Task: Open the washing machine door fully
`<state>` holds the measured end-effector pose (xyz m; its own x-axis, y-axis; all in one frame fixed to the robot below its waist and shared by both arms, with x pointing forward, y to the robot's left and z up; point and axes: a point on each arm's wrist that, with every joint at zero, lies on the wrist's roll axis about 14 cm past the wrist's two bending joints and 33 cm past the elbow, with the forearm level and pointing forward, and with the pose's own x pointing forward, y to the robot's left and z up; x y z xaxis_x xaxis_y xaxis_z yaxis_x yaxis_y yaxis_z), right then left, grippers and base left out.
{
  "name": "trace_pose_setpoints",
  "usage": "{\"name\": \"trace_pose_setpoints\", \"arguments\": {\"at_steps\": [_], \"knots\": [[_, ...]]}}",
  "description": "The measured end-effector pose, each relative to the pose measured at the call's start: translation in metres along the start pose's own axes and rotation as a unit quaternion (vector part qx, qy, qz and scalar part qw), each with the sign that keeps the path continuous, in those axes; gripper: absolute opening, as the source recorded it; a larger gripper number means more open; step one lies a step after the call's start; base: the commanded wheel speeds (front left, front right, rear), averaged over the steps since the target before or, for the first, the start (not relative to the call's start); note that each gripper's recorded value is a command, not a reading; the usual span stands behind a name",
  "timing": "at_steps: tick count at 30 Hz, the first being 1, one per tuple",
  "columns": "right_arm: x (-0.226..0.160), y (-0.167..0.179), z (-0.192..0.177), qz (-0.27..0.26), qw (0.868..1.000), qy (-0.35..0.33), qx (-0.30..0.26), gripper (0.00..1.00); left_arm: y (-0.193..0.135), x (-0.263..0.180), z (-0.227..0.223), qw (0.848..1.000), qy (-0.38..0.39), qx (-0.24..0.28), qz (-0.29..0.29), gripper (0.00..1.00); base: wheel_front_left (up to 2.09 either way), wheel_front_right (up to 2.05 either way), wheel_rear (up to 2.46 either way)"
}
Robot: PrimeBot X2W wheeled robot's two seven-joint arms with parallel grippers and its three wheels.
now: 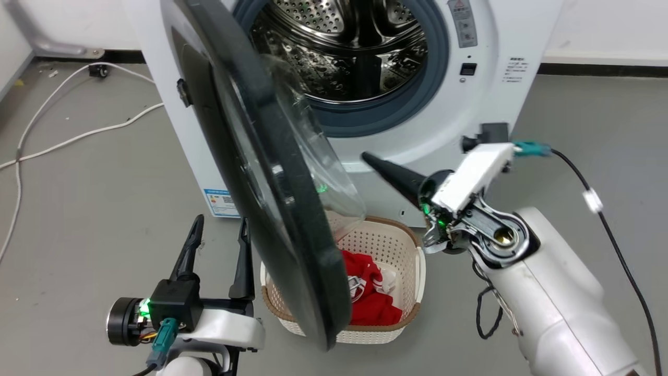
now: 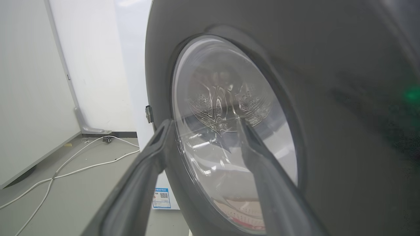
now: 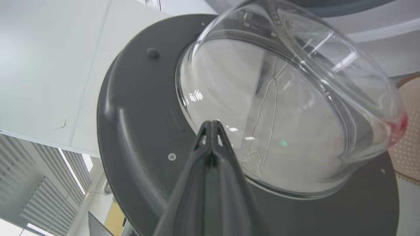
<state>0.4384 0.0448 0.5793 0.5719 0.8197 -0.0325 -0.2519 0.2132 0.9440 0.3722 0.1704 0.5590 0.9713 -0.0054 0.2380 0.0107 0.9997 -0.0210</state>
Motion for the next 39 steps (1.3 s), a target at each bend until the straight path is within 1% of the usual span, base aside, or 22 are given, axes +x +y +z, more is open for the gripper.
{"name": "trace_pose_setpoints", "arguments": {"at_steps": [1, 2, 3, 4, 6, 8, 10, 13, 17, 18, 19, 20, 21, 23, 24, 27, 29, 31, 32, 35, 39], "knots": [[-0.006, -0.004, 0.011, -0.003, 0.999, -0.039, 0.005, 0.0, -0.001, 0.001, 0.0, 1.0, -0.001, 0.001, -0.001, 1.0, 0.0, 0.0, 0.0], [-0.014, -0.009, 0.022, -0.007, 0.997, -0.076, 0.005, 0.33, -0.002, 0.001, 0.0, 1.0, -0.001, 0.002, -0.003, 1.0, 0.0, 0.0, 0.0], [-0.023, -0.014, 0.031, -0.01, 0.994, -0.111, 0.01, 0.83, -0.002, 0.001, -0.001, 1.0, 0.0, 0.002, -0.002, 1.0, 0.0, 0.0, 0.0], [-0.033, -0.02, 0.041, -0.015, 0.989, -0.147, 0.013, 1.0, -0.002, 0.002, -0.002, 1.0, 0.001, 0.002, -0.002, 1.0, 0.0, 0.0, 0.0], [-0.061, -0.037, 0.059, -0.036, 0.975, -0.217, 0.007, 1.0, -0.004, 0.005, -0.002, 1.0, 0.0, 0.002, -0.005, 1.0, 0.0, 0.0, 0.0], [-0.09, -0.056, 0.071, -0.065, 0.959, -0.277, -0.01, 1.0, -0.005, 0.006, -0.003, 1.0, 0.001, 0.001, -0.006, 1.0, 0.0, 0.0, 0.0], [-0.12, -0.075, 0.076, -0.1, 0.939, -0.327, -0.032, 1.0, -0.005, 0.006, -0.003, 1.0, 0.002, 0.001, -0.006, 1.0, 0.0, 0.0, 0.0], [-0.157, -0.097, 0.075, -0.143, 0.91, -0.384, -0.065, 1.0, -0.005, 0.006, -0.004, 1.0, 0.003, 0.0, -0.006, 1.0, 0.0, 0.0, 0.0], [-0.201, -0.114, 0.079, -0.199, 0.874, -0.419, -0.141, 1.0, -0.003, 0.006, -0.003, 1.0, 0.001, 0.002, -0.003, 1.0, 0.0, 0.0, 0.0], [-0.21, -0.114, 0.082, -0.213, 0.865, -0.42, -0.174, 1.0, -0.003, 0.006, -0.003, 1.0, 0.001, 0.003, -0.003, 1.0, 0.0, 0.0, 0.0], [-0.223, -0.108, 0.092, -0.222, 0.849, -0.433, -0.207, 1.0, -0.002, 0.006, -0.003, 1.0, 0.001, 0.003, -0.002, 1.0, 0.0, 0.0, 0.0], [-0.236, -0.098, 0.103, -0.226, 0.829, -0.45, -0.243, 1.0, -0.002, 0.005, -0.004, 1.0, 0.003, 0.004, -0.002, 1.0, 0.0, 0.0, 0.0], [-0.245, -0.085, 0.111, -0.232, 0.807, -0.458, -0.291, 1.0, -0.002, 0.005, -0.005, 1.0, 0.003, 0.004, -0.002, 1.0, 0.0, 0.0, 0.0], [-0.253, -0.062, 0.114, -0.24, 0.769, -0.464, -0.368, 1.0, -0.001, 0.005, -0.004, 1.0, 0.002, 0.005, -0.001, 1.0, 0.0, 0.0, 0.0], [-0.251, -0.052, 0.11, -0.247, 0.748, -0.453, -0.417, 1.0, -0.001, 0.005, -0.004, 1.0, 0.002, 0.005, 0.0, 1.0, 0.0, 0.0, 0.0], [-0.24, -0.025, 0.097, -0.244, 0.706, -0.431, -0.506, 1.0, 0.001, 0.004, -0.003, 1.0, 0.001, 0.006, 0.001, 1.0, 0.0, 0.0, 0.0], [-0.233, -0.019, 0.085, -0.246, 0.691, -0.409, -0.543, 1.0, 0.001, 0.004, -0.003, 1.0, 0.001, 0.007, 0.001, 1.0, 0.0, 0.0, 0.0], [-0.227, -0.019, 0.073, -0.247, 0.684, -0.388, -0.566, 1.0, 0.002, 0.004, -0.002, 1.0, 0.001, 0.007, 0.001, 1.0, 0.0, 0.0, 0.0], [-0.224, -0.02, 0.067, -0.248, 0.683, -0.378, -0.573, 1.0, 0.002, 0.003, -0.002, 1.0, 0.0, 0.008, 0.0, 1.0, 0.0, 0.0, 0.0], [-0.22, -0.029, 0.057, -0.257, 0.686, -0.355, -0.581, 1.0, 0.002, 0.003, -0.002, 1.0, 0.0, 0.008, 0.0, 1.0, 0.0, 0.0, 0.0], [-0.222, -0.045, 0.048, -0.269, 0.702, -0.342, -0.564, 1.0, 0.002, 0.002, -0.002, 1.0, 0.0, 0.009, -0.002, 1.0, 0.0, 0.0, 0.0]]}}
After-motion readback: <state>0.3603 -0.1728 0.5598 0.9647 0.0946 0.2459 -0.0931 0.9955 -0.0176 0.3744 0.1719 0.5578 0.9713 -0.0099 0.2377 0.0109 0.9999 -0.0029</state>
